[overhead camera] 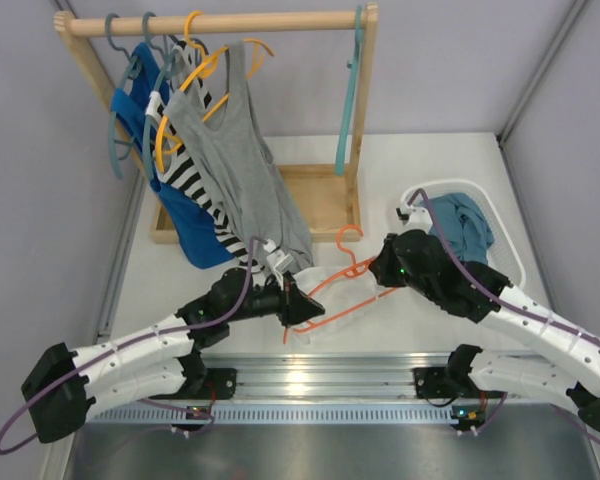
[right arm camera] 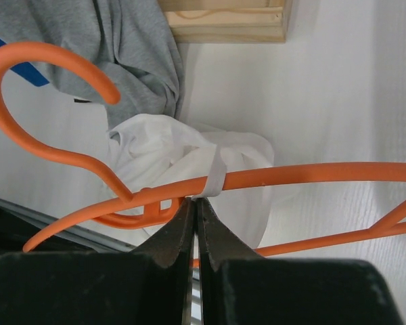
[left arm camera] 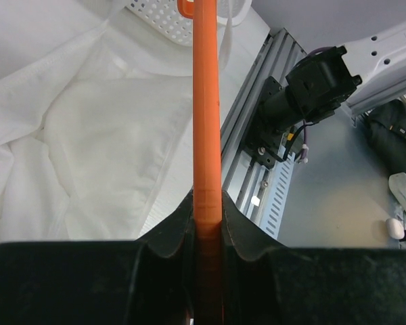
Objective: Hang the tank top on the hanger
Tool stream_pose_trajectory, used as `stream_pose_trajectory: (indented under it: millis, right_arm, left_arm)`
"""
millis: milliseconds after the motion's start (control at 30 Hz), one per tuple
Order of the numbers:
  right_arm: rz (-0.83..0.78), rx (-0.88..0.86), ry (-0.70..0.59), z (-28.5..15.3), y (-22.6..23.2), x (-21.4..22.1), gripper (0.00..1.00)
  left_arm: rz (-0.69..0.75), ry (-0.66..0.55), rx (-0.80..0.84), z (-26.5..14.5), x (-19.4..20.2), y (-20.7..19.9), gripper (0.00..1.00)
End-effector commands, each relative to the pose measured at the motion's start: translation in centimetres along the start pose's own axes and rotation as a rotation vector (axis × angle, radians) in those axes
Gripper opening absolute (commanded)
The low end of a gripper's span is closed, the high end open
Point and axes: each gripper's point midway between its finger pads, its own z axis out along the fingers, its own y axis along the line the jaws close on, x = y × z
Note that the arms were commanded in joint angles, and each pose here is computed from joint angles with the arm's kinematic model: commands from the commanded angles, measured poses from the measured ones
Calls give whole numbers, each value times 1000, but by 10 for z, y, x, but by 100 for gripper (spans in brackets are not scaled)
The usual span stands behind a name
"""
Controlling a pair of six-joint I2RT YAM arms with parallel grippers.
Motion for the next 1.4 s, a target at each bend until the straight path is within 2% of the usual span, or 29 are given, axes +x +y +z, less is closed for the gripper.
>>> stream_pose_trajectory:
  millis: [0, 33, 167, 267, 433, 533, 667, 900, 1167, 1367]
  right_arm:
    - [-5, 11, -35, -7, -1, -12, 0]
    - [-7, 21, -34, -7, -3, -11, 2]
    - [-16, 36, -38, -11, -11, -9, 22]
    - [-24, 31, -48, -16, -14, -10, 32]
    - [-45, 31, -64, -25, -15, -17, 42]
    - [-86, 21, -98, -34, -13, -30, 43]
    - [-161, -46, -127, -39, 4, -46, 50]
    - [-280, -200, -133, -27, 39, -48, 54]
    - [-333, -141, -111, -9, 35, -44, 55]
    - [-359, -118, -71, 4, 31, -31, 50]
  left_arm:
    - [106, -129, 83, 8, -33, -20, 0]
    - [108, -127, 81, 9, -33, -19, 0]
    - [114, -121, 80, 14, -31, -16, 0]
    - [111, -116, 72, 18, -26, -12, 0]
    - [112, -114, 63, 22, -23, -8, 0]
    - [119, -103, 59, 22, -21, -7, 0]
    - [128, -73, 60, 23, -17, -7, 0]
    - [133, -63, 61, 24, -16, -8, 0]
    - [147, -52, 66, 29, -17, -12, 0]
    - [153, -60, 58, 31, -20, -12, 0]
